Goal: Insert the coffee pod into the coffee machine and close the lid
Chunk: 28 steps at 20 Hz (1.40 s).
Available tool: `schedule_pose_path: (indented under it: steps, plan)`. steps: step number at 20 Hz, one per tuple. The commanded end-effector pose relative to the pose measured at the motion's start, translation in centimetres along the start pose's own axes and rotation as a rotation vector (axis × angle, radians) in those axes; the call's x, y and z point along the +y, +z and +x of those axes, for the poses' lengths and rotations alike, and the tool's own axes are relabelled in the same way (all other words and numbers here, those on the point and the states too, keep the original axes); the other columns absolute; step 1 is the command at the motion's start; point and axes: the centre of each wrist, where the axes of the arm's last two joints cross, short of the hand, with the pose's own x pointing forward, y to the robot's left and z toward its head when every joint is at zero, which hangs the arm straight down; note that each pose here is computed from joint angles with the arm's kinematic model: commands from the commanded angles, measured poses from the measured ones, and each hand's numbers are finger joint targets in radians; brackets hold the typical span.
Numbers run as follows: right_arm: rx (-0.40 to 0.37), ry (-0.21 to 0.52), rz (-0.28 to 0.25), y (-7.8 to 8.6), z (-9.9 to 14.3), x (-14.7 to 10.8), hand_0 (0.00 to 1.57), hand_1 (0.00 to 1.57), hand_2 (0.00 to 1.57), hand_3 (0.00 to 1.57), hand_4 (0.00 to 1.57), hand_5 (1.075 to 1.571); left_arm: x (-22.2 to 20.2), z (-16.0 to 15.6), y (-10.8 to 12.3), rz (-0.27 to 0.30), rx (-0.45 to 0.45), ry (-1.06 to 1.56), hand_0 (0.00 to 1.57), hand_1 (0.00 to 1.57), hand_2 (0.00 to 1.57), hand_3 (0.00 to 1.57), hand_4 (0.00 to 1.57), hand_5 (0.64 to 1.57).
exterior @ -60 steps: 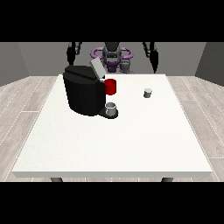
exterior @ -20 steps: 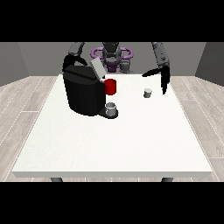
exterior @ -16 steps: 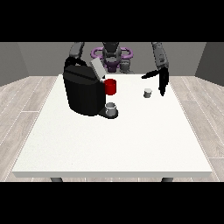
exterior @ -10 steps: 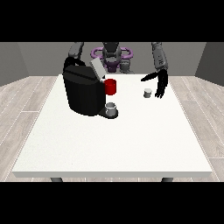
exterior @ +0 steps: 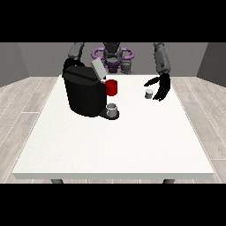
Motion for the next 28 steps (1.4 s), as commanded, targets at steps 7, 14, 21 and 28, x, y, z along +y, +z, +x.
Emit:
schedule_pose_path:
  steps: [7, 14, 21, 28]
  plan:
    - [-0.008, -0.019, 0.013, 0.2, 0.1, 0.3, 0.0, 0.0, 0.0, 0.0, 0.51, 1.571, 0.7, 0.0, -0.9, 0.089, -0.053, -0.138, 0.72, 0.72, 0.85, 0.62, 0.15, 1.571]
    - [-0.039, -0.062, -0.003, -0.4, 0.3, -0.6, 0.0, 0.0, 0.0, 0.0, 0.52, 1.571, -2.2, -0.2, -1.1, 0.161, -0.077, -0.202, 0.92, 0.92, 1.04, 0.83, 0.36, 1.571]
    - [-0.026, -0.02, -0.01, -0.6, 0.1, -0.4, 0.0, 0.0, 0.0, 0.0, 0.42, 1.571, -1.1, -0.8, -1.1, 0.107, -0.056, -0.322, 1.11, 1.11, 1.17, 0.97, 0.28, 1.571]
    - [0.07, -0.055, -0.046, -0.9, -1.7, 0.8, 0.0, 0.0, 0.0, 0.0, 0.5, 1.571, 0.8, 5.6, -3.8, 0.006, -0.252, -0.285, 1.48, 1.48, 1.47, 1.41, 0.63, 1.571]
